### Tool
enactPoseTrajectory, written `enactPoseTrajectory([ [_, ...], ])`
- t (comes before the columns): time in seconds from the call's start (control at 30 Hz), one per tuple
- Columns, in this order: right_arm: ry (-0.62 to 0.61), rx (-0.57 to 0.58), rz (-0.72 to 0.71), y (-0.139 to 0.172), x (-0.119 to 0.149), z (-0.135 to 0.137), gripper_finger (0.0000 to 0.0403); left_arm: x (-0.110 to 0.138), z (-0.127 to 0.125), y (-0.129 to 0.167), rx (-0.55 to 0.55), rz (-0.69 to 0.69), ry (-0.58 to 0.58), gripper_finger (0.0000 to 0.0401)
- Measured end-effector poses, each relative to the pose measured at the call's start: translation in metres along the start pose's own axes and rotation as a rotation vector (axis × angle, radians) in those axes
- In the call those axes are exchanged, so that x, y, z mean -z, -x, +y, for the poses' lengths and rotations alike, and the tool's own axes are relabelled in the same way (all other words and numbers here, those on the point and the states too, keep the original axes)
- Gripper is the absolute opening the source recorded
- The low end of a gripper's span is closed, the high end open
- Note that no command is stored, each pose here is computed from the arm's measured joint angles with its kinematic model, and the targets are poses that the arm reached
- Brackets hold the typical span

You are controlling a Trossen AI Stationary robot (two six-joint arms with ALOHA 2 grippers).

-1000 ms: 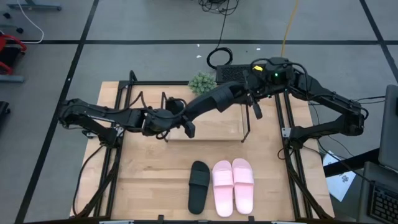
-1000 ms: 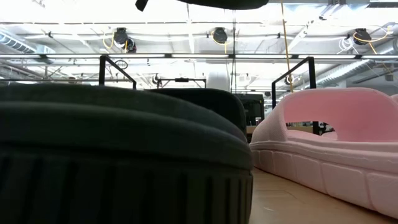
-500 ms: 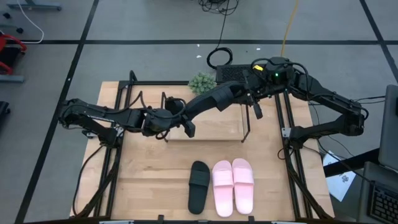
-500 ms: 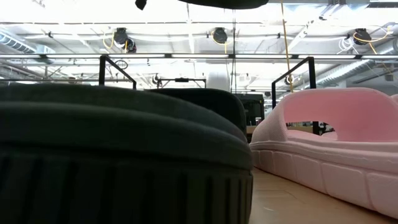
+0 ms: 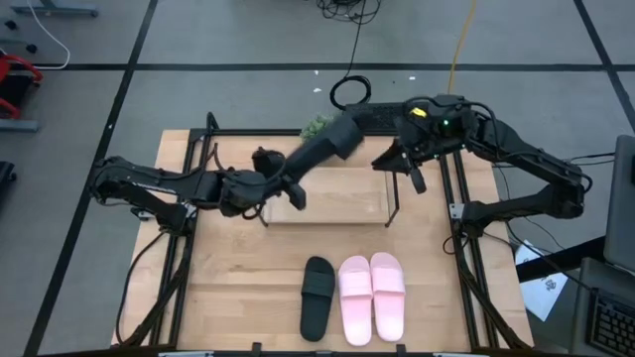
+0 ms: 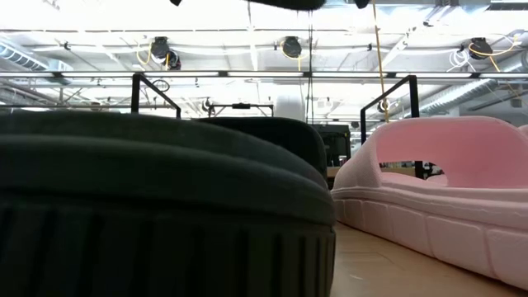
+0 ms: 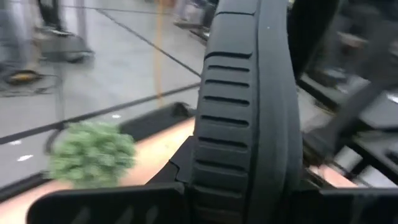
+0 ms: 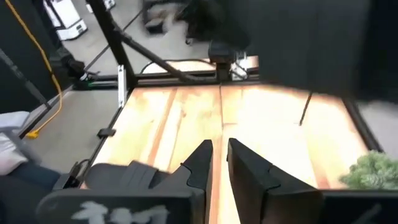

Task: Pick and place slides into the shelf
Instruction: Put the left black slides on the shelf

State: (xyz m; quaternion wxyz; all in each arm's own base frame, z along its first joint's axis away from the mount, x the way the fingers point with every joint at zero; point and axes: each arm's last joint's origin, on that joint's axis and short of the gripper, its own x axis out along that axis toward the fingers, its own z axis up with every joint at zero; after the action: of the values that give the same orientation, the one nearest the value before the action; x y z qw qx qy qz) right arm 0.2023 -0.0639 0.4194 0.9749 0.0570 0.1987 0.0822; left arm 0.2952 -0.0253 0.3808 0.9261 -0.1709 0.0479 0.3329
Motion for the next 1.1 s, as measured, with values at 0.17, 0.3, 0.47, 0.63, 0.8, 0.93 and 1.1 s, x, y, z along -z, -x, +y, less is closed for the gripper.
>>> enactPoseTrajectory([
  [0.17, -0.021, -0.002, 0.049, 0.012, 0.007, 0.008, 0.0042, -0.009, -0.001, 0.017, 0.002, -0.046, 0.047, 0.0054],
  [0.3, -0.008, 0.047, 0.085, 0.023, 0.013, 0.013, 0.0042, -0.015, -0.007, 0.038, -0.010, -0.115, 0.098, 0.0054],
  [0.47, 0.026, 0.167, 0.110, 0.037, 0.017, 0.018, 0.0043, -0.006, -0.023, 0.069, -0.052, -0.174, 0.172, 0.0054],
  [0.63, 0.064, 0.246, 0.098, 0.048, 0.018, 0.021, 0.0043, 0.031, -0.039, 0.096, -0.122, -0.252, 0.298, 0.0054],
  [0.8, 0.073, 0.257, 0.083, 0.054, 0.018, 0.025, 0.0043, 0.093, -0.055, 0.107, -0.109, -0.295, 0.447, 0.0054],
  [0.93, 0.079, 0.257, 0.080, 0.055, 0.018, 0.025, 0.0043, 0.137, -0.065, 0.090, -0.102, -0.301, 0.534, 0.0054],
  [1.1, 0.046, 0.255, 0.089, 0.054, 0.019, 0.025, 0.0043, 0.177, -0.074, 0.066, -0.116, -0.325, 0.628, 0.0054],
])
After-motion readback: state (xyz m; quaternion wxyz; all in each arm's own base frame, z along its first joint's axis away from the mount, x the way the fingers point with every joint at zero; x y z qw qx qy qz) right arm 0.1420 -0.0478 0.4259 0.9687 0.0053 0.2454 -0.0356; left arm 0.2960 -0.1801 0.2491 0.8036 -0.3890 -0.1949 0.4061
